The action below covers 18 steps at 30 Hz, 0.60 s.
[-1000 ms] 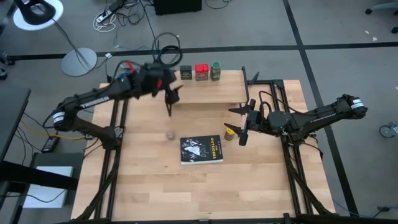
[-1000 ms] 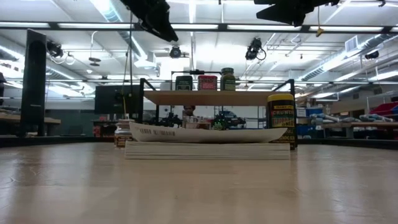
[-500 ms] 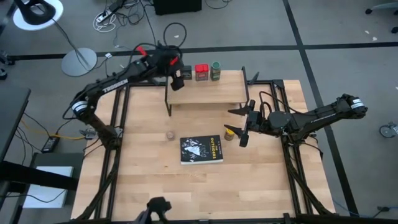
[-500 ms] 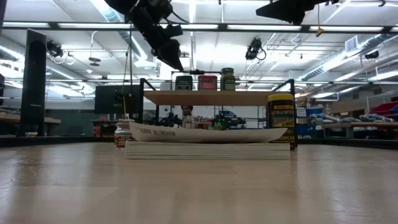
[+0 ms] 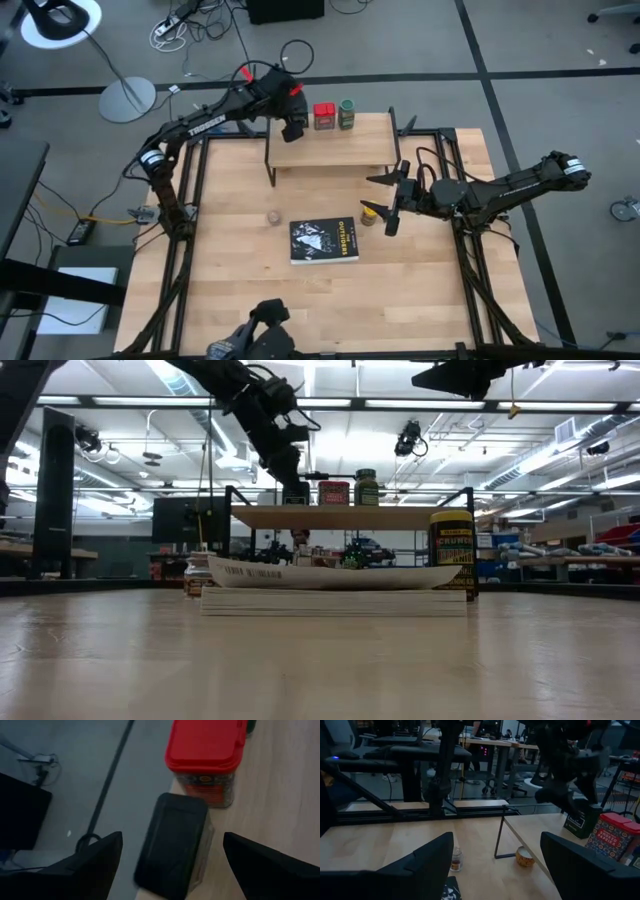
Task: Shelf spices
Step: Remove the black seasoning can from the shelf
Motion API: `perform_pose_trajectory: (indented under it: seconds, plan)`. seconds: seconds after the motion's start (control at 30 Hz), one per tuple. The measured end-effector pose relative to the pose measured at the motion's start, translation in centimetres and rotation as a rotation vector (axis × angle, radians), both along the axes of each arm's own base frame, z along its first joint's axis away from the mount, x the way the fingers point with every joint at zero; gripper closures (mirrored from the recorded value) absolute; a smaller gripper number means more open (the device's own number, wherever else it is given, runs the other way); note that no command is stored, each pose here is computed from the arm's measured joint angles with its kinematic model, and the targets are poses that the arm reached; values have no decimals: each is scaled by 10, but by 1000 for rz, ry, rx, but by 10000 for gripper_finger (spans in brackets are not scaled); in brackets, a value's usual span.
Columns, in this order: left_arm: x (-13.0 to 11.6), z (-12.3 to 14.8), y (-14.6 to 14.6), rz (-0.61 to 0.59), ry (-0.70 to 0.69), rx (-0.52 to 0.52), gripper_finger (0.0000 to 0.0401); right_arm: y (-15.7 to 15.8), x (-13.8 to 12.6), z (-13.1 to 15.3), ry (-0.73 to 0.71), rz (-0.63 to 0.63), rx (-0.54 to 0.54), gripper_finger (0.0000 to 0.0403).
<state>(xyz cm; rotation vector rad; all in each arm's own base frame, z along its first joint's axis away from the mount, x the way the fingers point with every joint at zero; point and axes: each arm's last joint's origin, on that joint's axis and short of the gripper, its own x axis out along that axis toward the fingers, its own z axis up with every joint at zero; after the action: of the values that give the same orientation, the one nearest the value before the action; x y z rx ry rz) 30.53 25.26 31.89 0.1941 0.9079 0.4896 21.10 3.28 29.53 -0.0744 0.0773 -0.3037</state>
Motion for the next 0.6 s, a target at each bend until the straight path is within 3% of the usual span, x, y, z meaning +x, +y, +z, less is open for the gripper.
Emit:
perform_pose_trajectory:
  seconds: [0.2,0.5,0.6]
  plan:
    - [3,-6,2,-13,18,-21,96,0,0,0,5,0,-9,106]
    - [0,-3,-1,-15,26,-34,269,0,0,0,5,0,-9,106]
    - [-1,-3,-2,-15,27,-37,282,0,0,0,5,0,-9,106]
